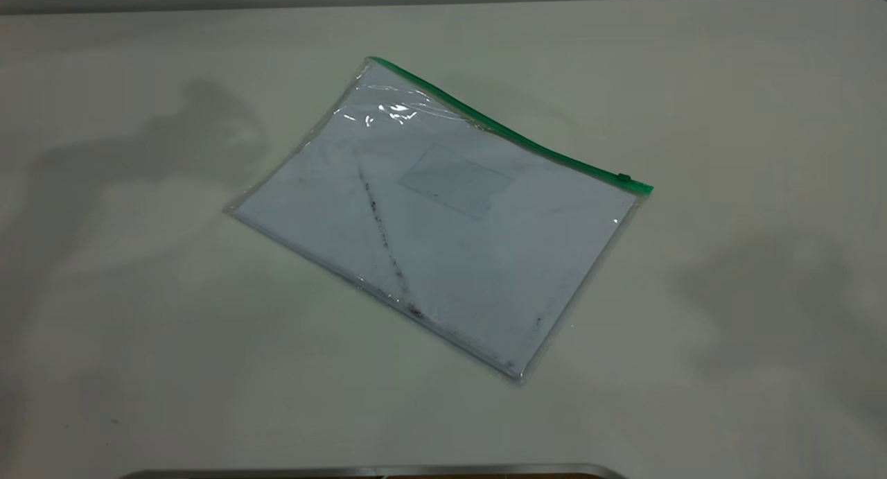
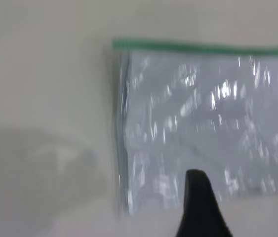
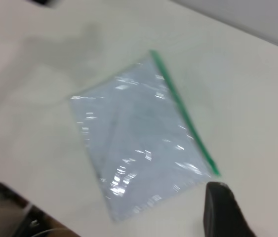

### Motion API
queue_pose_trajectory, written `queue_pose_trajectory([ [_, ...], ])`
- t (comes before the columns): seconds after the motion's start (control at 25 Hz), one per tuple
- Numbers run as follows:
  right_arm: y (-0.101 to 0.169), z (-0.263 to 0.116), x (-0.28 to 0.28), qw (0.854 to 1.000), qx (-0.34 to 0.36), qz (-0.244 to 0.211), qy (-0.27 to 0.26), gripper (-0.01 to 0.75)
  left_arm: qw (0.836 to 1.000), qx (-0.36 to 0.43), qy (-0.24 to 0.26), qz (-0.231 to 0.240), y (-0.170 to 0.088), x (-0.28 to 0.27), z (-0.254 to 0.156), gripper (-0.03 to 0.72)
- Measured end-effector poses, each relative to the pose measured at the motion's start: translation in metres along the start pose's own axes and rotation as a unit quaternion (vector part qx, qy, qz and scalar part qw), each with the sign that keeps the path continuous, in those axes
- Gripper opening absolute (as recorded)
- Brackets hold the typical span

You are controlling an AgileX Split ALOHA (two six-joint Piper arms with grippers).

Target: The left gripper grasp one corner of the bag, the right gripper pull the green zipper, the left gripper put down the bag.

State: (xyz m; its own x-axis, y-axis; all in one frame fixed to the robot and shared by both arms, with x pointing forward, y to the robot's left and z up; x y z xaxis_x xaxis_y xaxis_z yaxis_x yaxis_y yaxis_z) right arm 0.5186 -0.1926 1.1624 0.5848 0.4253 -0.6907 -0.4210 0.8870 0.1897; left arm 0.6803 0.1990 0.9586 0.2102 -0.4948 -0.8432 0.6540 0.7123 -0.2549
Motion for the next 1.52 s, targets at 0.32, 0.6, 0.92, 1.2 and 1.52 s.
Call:
queue_pose_trajectory([
  [0.32, -0.039, -0.144, -0.017, 0.985, 0.072, -0.139, 0.078, 0.333, 0.992, -0.058, -0.019, 0.113, -0.039, -0.114, -0.006, 0.533],
  [0.6, -0.052, -0.259, 0.021, 0.973, 0.111, -0.166, 0.115, 0.333, 0.983, -0.085, -0.036, 0.160, -0.069, -0.157, -0.037, 0.533],
  [0.92, -0.053, -0.284, 0.022, 0.972, 0.115, -0.171, 0.117, 0.333, 0.980, -0.125, 0.046, 0.146, -0.111, -0.129, -0.147, 0.533],
  [1.2, -0.053, -0.284, 0.022, 0.972, 0.114, -0.171, 0.115, 0.333, 0.966, -0.172, 0.124, 0.145, -0.138, -0.095, -0.247, 0.534],
  [1.52, -0.053, -0.284, 0.022, 0.972, 0.114, -0.171, 0.115, 0.333, 0.964, -0.167, 0.111, 0.174, -0.154, -0.091, -0.293, 0.534],
])
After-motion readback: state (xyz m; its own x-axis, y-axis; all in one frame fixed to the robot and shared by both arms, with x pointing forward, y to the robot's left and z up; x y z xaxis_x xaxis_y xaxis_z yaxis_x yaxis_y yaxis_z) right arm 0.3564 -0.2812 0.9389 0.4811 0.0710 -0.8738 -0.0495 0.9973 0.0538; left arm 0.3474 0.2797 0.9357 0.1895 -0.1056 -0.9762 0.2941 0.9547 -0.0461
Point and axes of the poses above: a point on each arm's last joint axis where the gripper is mounted, x pointing out along that axis toward the gripper, y along the wrist's bending axis when the last joint is at zero, z = x × y, the point moved 10 cm from there along x, pointing out along that axis toward the gripper, and after that the axes turned 6 degrees about x, right-handed, at the moved point
